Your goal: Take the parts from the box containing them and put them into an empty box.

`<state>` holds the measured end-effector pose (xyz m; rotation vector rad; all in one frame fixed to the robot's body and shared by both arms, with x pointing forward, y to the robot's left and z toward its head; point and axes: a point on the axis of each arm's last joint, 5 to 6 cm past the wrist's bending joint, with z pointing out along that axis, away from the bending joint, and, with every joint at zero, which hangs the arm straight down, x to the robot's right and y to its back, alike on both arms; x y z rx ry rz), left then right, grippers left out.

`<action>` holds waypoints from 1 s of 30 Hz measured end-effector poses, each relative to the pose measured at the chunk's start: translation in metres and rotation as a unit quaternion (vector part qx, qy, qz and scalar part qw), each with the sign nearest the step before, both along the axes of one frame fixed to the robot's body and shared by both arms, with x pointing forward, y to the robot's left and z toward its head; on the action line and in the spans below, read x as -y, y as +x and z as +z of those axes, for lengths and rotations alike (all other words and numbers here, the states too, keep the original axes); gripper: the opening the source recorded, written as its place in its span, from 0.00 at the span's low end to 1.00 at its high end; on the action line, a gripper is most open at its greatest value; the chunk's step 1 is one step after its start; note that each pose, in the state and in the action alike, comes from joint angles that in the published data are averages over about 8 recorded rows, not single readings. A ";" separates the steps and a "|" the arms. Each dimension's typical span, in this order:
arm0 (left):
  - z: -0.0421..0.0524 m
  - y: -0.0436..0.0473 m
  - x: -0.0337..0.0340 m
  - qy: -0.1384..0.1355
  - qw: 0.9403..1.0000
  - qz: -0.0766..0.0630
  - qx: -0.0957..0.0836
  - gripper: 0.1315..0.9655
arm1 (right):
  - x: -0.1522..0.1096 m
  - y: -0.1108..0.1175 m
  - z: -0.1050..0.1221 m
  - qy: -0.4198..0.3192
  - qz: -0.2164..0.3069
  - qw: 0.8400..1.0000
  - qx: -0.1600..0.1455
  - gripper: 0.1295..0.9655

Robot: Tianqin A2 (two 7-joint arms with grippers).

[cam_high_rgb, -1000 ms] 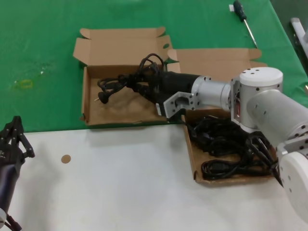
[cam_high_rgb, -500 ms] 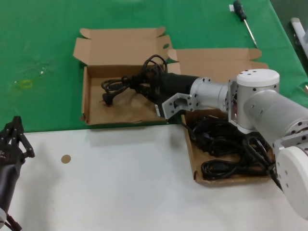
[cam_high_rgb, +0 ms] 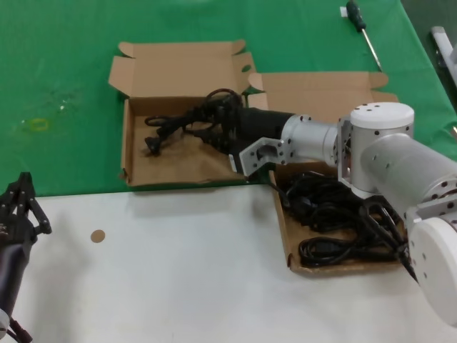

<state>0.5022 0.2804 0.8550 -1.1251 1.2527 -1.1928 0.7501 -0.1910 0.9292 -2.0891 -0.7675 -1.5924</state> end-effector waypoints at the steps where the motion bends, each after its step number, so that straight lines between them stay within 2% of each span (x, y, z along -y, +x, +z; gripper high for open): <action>1: 0.0000 0.0000 0.0000 0.000 1.000 0.000 0.000 0.02 | 0.000 0.000 0.000 0.001 0.001 1.000 0.000 0.23; 5: 0.0000 0.0000 0.0000 0.000 1.000 0.000 0.000 0.02 | 0.001 0.000 0.001 0.005 0.003 1.000 0.001 0.31; 9: 0.0000 0.0000 0.0000 0.000 1.000 0.000 0.000 0.02 | 0.006 -0.001 0.005 0.009 0.004 1.000 0.005 0.31; 16: 0.0000 0.0000 0.0000 0.000 1.000 0.000 0.000 0.02 | 0.018 -0.009 0.016 0.017 0.001 1.000 0.016 0.50; 18: 0.0000 0.0000 0.0000 0.000 1.000 0.000 0.000 0.02 | 0.022 -0.013 0.020 0.019 -0.001 1.000 0.020 0.53; 26: 0.0000 0.0000 0.0000 0.000 1.000 0.000 0.000 0.02 | 0.038 -0.033 0.030 0.028 -0.005 0.999 0.035 0.77; 30: 0.0000 0.0000 0.0000 0.000 1.000 0.000 0.000 0.02 | 0.042 -0.038 0.033 0.031 -0.006 0.999 0.040 0.77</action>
